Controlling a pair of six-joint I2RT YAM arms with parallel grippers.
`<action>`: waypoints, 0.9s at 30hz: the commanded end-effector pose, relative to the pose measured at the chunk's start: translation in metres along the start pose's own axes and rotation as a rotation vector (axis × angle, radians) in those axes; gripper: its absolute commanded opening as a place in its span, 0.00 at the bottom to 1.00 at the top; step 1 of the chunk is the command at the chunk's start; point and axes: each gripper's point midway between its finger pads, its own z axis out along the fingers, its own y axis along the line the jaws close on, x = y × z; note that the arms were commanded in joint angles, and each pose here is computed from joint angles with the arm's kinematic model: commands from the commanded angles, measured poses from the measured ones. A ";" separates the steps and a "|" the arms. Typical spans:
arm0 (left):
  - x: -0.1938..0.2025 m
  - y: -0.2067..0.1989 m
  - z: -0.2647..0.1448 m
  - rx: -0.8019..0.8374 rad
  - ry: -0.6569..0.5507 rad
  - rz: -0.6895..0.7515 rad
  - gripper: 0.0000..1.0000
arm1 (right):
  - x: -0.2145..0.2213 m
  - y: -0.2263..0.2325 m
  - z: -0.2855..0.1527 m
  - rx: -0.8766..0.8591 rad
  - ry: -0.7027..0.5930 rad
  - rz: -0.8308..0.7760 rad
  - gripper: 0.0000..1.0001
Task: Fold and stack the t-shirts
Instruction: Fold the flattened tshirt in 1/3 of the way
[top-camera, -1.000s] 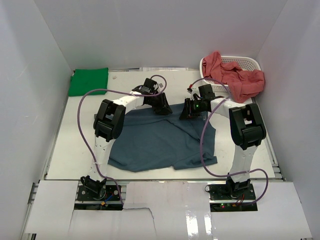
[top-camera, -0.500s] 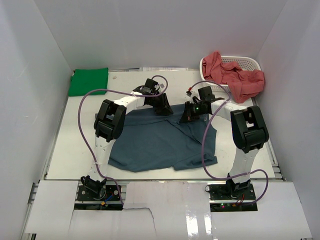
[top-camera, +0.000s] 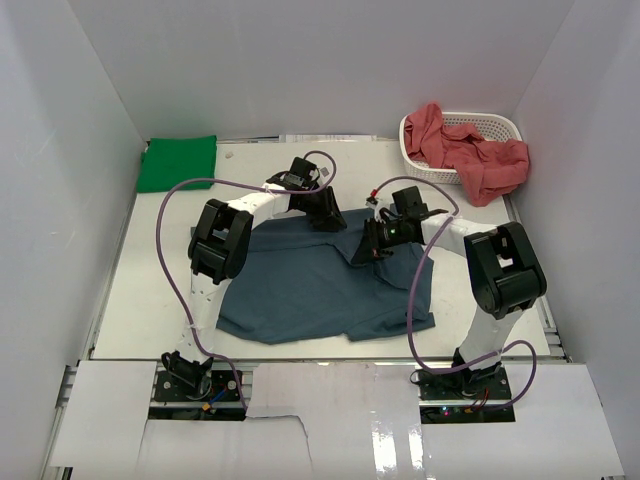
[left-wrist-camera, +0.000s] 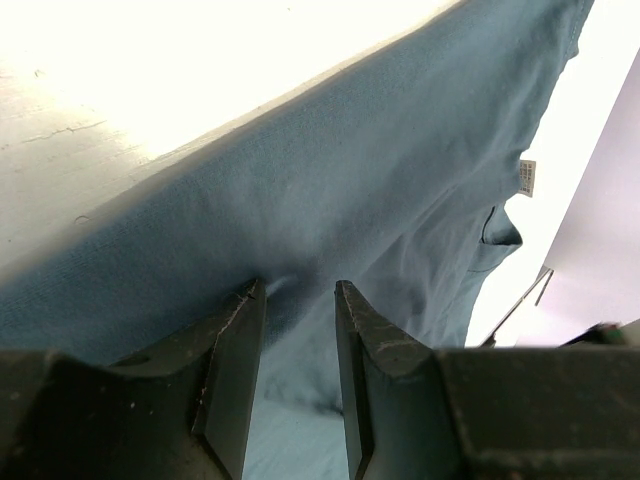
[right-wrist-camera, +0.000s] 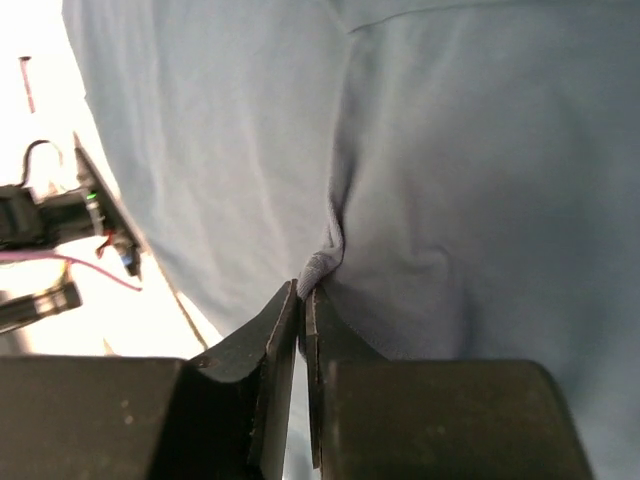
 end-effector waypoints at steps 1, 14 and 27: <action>0.013 0.008 0.008 -0.043 0.034 0.006 0.45 | 0.002 0.025 -0.001 -0.114 -0.006 0.008 0.12; 0.015 0.015 0.014 -0.057 0.047 0.005 0.45 | 0.029 0.071 -0.005 -0.484 0.001 0.189 0.67; 0.013 0.013 0.014 -0.055 0.045 0.006 0.45 | -0.012 0.057 -0.027 -0.123 -0.107 -0.116 0.66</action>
